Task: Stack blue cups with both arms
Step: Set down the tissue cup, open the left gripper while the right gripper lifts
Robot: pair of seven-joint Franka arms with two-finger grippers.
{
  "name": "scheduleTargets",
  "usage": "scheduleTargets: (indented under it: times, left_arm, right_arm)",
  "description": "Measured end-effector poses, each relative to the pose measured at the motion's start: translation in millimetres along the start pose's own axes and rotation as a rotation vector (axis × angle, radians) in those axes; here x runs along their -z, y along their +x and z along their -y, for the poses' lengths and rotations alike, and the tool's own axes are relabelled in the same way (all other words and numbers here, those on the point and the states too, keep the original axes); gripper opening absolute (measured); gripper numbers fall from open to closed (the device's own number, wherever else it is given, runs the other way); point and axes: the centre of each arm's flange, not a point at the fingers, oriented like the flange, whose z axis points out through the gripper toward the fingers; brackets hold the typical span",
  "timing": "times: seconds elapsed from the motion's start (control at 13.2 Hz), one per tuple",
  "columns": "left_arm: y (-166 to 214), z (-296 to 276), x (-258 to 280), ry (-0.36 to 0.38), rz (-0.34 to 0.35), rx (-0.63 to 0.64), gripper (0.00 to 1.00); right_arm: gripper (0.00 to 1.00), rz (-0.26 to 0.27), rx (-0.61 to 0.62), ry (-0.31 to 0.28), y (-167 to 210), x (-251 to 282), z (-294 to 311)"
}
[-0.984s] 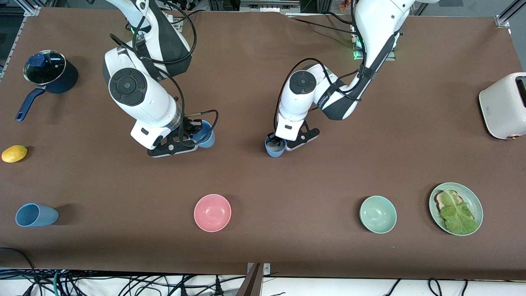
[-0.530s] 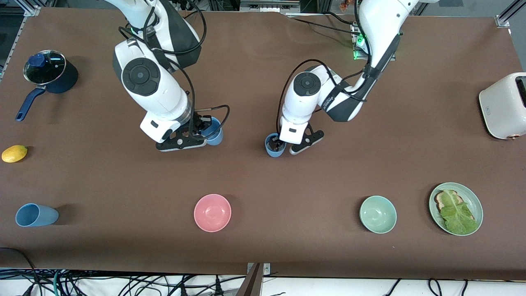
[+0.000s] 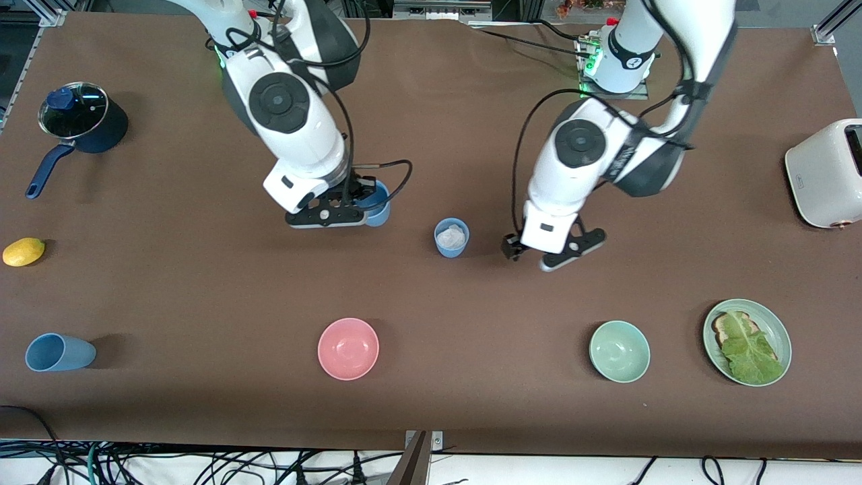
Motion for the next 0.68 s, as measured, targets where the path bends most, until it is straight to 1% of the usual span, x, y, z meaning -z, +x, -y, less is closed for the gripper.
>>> scheduleTargets:
  times: [0.3, 0.53, 0.68]
  left_arm:
    - [64.6, 64.6, 48.8, 0.04, 0.032, -0.143, 0.82]
    - [116.4, 120.6, 81.4, 0.052, 0.047, -0.257, 0.85]
    - [140.6, 150.2, 97.2, 0.056, 0.055, -0.323, 0.87]
  right_arm:
    - [0.05, -0.038, -0.072, 0.028, -13.2, -8.0, 50.8]
    - [0.05, -0.061, -0.113, 0.035, -8.6, -17.8, 82.4]
    - [0.05, -0.08, -0.134, 0.055, -4.7, -23.3, 95.9]
